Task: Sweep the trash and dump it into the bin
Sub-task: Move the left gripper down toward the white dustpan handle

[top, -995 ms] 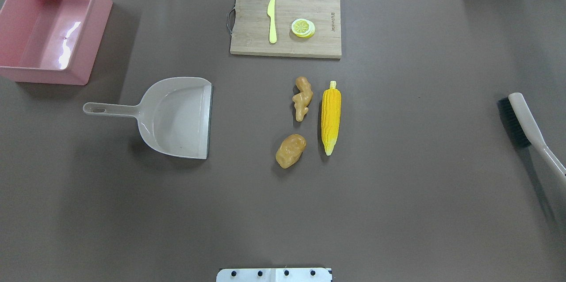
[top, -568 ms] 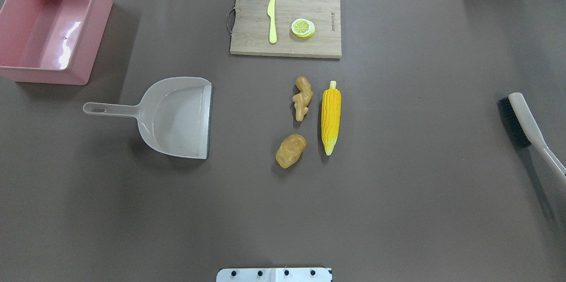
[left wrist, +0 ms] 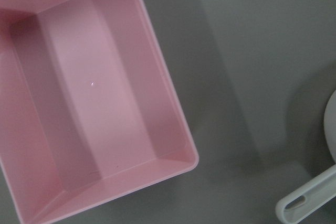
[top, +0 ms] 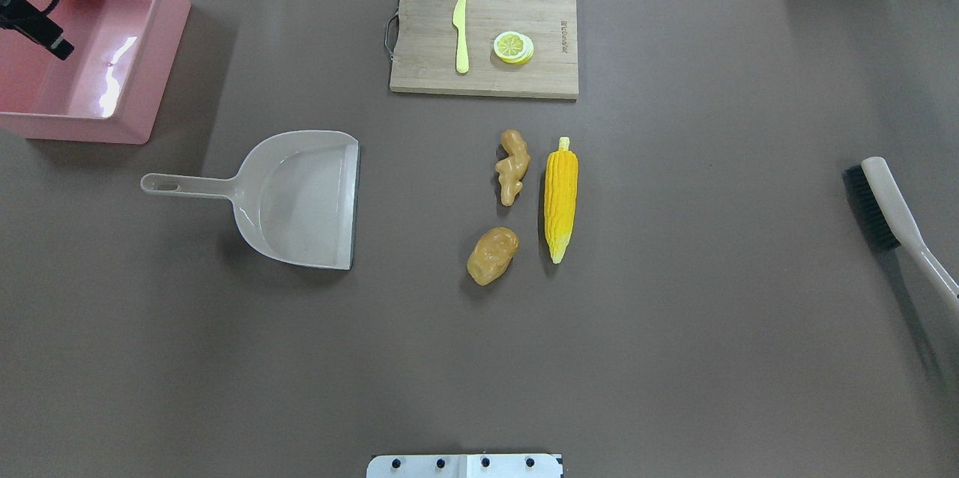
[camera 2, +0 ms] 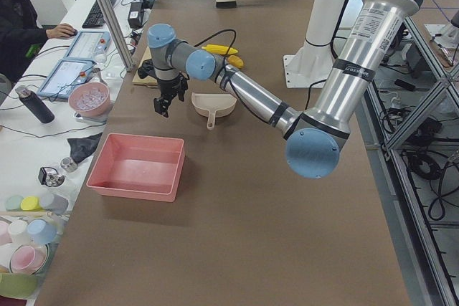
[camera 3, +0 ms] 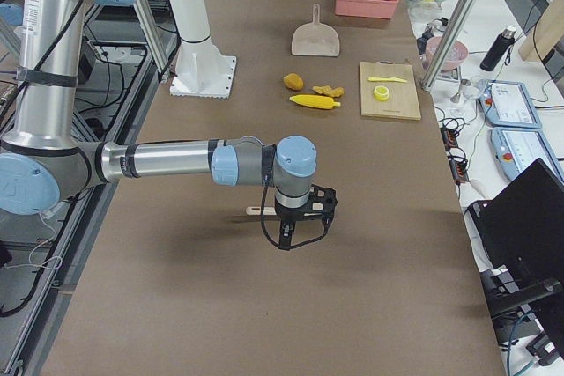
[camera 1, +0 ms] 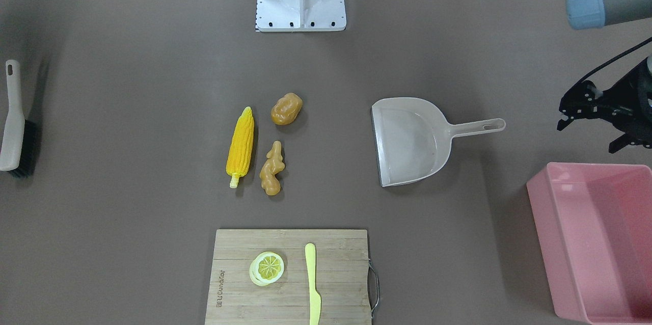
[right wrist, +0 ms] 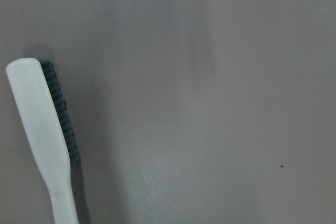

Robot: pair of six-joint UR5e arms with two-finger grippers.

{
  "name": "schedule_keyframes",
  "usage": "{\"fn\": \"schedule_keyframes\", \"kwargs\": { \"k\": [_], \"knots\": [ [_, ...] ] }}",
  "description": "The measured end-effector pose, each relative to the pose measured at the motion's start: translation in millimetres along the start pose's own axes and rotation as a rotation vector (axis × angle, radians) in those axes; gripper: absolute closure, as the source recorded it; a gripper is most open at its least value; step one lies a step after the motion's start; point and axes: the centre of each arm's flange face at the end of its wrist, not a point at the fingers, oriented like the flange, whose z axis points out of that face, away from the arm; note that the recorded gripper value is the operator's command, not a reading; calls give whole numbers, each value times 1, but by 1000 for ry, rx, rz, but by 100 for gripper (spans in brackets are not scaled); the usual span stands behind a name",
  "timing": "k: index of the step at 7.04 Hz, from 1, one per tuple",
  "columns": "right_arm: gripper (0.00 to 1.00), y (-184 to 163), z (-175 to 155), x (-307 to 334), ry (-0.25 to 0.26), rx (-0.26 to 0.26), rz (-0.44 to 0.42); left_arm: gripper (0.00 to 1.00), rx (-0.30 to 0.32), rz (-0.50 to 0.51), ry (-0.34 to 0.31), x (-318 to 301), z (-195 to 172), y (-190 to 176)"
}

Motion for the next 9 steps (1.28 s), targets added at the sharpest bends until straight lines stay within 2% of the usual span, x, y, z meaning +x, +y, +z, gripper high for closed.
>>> {"fn": "schedule_keyframes", "kwargs": {
  "k": [4, 9],
  "knots": [
    [0, 0, 4, 3, 3, -8, 12, 2, -54, 96, 51, 58, 46, -4],
    [0, 6, 7, 7, -6, -18, 27, 2, -24, 193, 80, 97, 35, -2]
  ]
}}
